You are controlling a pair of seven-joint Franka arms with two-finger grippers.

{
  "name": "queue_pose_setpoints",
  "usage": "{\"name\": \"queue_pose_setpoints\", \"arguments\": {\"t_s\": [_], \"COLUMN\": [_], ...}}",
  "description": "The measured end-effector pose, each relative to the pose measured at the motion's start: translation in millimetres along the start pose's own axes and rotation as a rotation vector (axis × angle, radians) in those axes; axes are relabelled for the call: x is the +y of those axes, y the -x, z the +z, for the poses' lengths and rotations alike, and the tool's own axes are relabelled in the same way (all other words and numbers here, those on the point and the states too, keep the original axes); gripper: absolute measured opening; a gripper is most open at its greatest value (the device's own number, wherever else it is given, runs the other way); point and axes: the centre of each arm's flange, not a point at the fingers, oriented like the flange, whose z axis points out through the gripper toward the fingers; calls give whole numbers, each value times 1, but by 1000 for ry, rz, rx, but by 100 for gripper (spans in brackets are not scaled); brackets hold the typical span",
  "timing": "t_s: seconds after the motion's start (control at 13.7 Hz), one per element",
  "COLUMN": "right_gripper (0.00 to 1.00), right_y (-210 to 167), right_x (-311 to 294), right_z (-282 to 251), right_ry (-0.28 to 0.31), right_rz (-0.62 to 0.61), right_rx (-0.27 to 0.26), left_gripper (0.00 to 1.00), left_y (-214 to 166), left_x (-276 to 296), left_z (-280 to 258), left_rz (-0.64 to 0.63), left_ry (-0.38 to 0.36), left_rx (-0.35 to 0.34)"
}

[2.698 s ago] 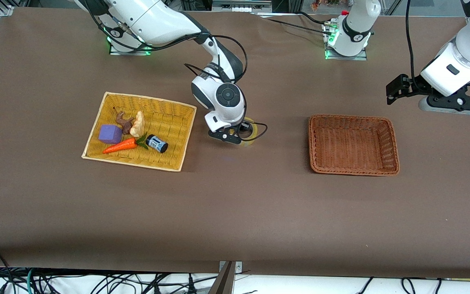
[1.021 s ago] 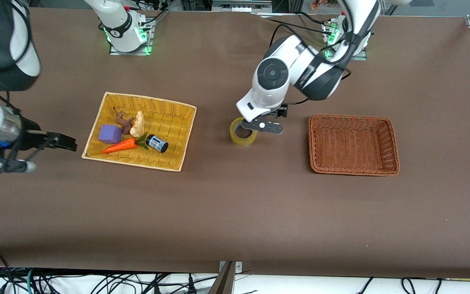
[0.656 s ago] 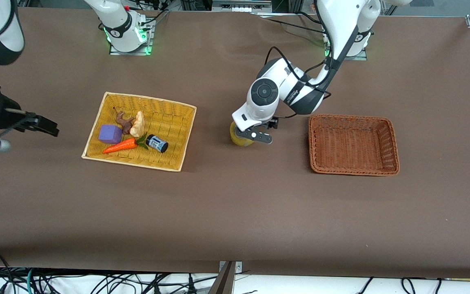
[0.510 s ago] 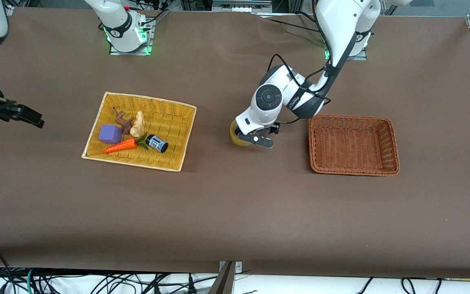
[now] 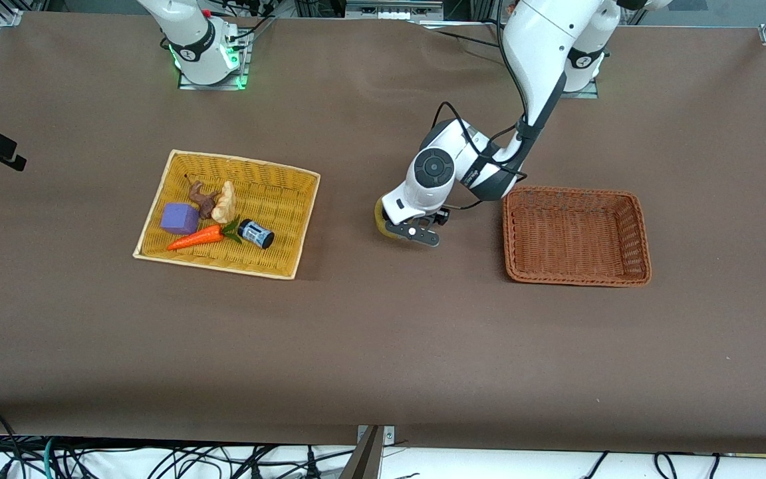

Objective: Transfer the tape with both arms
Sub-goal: 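Grasp the tape roll with the left gripper and lift it, then carry the tape roll with the left gripper into the brown basket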

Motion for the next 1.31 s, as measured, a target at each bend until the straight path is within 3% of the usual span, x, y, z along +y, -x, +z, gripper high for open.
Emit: {"name": "queue_pose_setpoints", "arguments": {"t_s": [0.29,0.58,0.95,1.31], "right_gripper": [100,100,100,100], "right_y": [-4,-9,-12,-14], "right_x": [-5,-5,-2,-3], "right_z": [6,10,14,15], "right_ry": [-3,2,18,20], "right_rz": [-11,-15,4,22], "right_rx": [-7,-9,-16,-14], "left_gripper": [24,22,22,22], "left_y": [-6,-15,-16,-3], "left_x": [-2,-26,-159,-316], "left_z": [-10,-72,-173,-160], "left_rz": [-4,-30,-63,-1], "left_ry": [6,-6,-16,3], "left_rx": [19,4,-98,-207]}}
